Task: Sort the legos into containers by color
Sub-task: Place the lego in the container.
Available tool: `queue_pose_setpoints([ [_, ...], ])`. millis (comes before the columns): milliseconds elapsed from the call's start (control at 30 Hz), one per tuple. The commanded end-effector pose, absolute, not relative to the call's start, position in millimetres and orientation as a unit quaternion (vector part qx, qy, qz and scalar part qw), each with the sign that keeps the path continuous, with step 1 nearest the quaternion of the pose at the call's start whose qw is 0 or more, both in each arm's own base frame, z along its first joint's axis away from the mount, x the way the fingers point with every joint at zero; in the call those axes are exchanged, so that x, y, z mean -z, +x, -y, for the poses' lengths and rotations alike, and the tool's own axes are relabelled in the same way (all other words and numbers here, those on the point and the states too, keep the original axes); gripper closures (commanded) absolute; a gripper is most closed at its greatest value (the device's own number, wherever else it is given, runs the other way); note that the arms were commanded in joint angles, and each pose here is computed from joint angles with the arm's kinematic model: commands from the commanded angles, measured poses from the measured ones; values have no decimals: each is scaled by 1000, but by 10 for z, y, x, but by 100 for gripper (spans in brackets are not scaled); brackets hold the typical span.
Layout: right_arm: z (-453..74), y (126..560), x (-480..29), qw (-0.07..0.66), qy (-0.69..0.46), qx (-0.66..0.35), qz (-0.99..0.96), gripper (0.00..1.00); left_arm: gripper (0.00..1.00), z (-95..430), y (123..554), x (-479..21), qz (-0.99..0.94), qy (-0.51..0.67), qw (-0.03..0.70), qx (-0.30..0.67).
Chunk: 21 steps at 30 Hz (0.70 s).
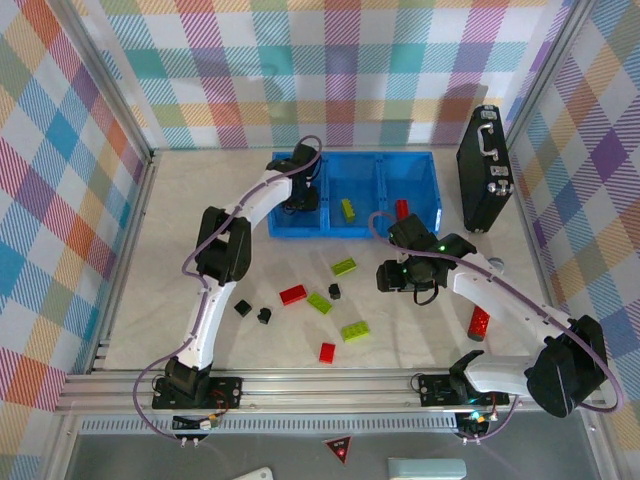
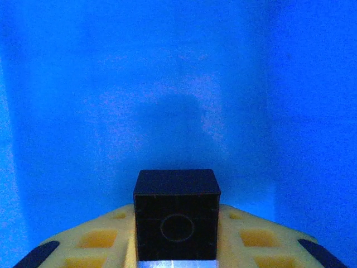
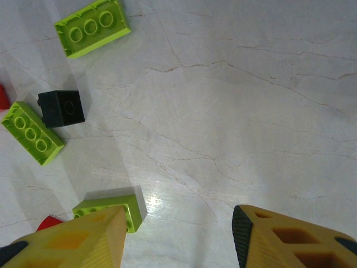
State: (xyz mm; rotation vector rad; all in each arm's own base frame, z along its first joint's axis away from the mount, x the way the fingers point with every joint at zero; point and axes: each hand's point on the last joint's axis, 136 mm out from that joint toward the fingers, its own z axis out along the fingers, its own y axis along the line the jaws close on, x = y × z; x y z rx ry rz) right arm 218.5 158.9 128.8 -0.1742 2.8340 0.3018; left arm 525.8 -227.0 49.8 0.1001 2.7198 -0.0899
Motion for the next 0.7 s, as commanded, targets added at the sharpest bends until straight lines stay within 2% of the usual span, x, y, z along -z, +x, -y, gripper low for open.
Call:
queue_pose_setpoints([
  [0,-1566,2153,-1331,143,-55,-101,-983,45,65,2222,5338,-529,-976,24,212,37],
  [267,-1581,2179,-1389,148,-56,-103,-982,45,56,2226,5325,-693,-974,24,220,42],
  [667,-1680,2267,-1455,153,-62,-114,-980,46,56,2192,5166,-1376,-965,29,253,64],
])
